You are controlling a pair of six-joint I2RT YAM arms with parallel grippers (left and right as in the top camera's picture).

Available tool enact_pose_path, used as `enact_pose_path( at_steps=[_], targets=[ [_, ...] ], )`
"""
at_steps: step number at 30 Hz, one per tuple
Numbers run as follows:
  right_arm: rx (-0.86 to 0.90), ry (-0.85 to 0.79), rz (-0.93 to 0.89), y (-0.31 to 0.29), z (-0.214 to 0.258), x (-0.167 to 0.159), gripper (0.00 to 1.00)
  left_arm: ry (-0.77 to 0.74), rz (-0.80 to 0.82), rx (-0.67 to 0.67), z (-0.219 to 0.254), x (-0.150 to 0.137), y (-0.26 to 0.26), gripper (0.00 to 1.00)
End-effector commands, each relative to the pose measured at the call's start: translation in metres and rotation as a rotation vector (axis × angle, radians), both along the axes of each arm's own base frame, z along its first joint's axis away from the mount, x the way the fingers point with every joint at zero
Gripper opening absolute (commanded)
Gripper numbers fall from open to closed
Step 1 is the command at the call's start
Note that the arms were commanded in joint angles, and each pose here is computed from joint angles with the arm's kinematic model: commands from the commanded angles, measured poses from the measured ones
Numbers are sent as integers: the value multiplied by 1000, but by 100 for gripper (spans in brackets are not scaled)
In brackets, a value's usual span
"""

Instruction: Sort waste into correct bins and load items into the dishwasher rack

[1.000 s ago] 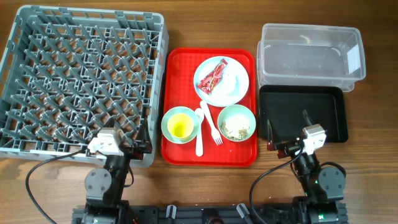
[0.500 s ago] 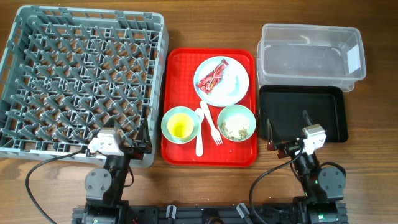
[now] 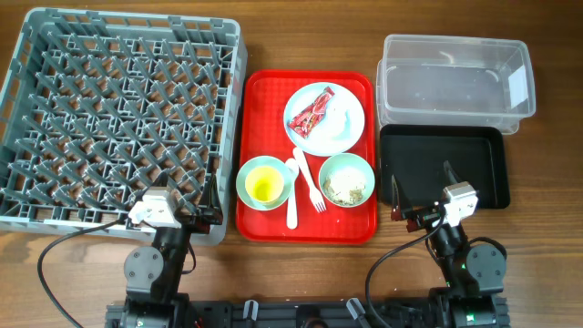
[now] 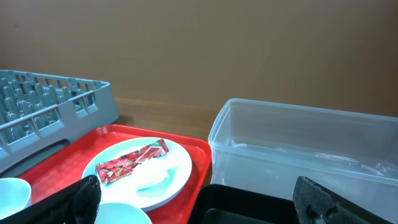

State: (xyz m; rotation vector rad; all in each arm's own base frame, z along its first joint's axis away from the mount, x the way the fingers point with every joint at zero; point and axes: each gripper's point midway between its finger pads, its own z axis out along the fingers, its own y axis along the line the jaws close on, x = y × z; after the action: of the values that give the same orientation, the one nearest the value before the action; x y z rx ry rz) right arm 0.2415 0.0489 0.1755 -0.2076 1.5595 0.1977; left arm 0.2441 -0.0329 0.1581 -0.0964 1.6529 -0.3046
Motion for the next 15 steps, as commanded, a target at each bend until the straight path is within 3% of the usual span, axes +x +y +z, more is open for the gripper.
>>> enact_pose_path(
  at_steps=[1, 4, 7, 12, 15],
  targets=[
    [6, -19, 16, 3, 5, -1, 100, 1, -15, 16, -3, 0, -3, 100],
    [132, 30, 16, 2, 6, -2, 100, 5, -12, 17, 2, -1, -2, 100],
    [144, 92, 11, 2, 11, -3, 100, 71, 22, 28, 10, -4, 5, 100],
    [145, 251, -1, 3, 33, 5, 100, 281, 55, 63, 25, -2, 10, 100],
    [132, 440, -13, 5, 48, 24, 100, 467, 74, 87, 33, 7, 13, 100]
  ],
)
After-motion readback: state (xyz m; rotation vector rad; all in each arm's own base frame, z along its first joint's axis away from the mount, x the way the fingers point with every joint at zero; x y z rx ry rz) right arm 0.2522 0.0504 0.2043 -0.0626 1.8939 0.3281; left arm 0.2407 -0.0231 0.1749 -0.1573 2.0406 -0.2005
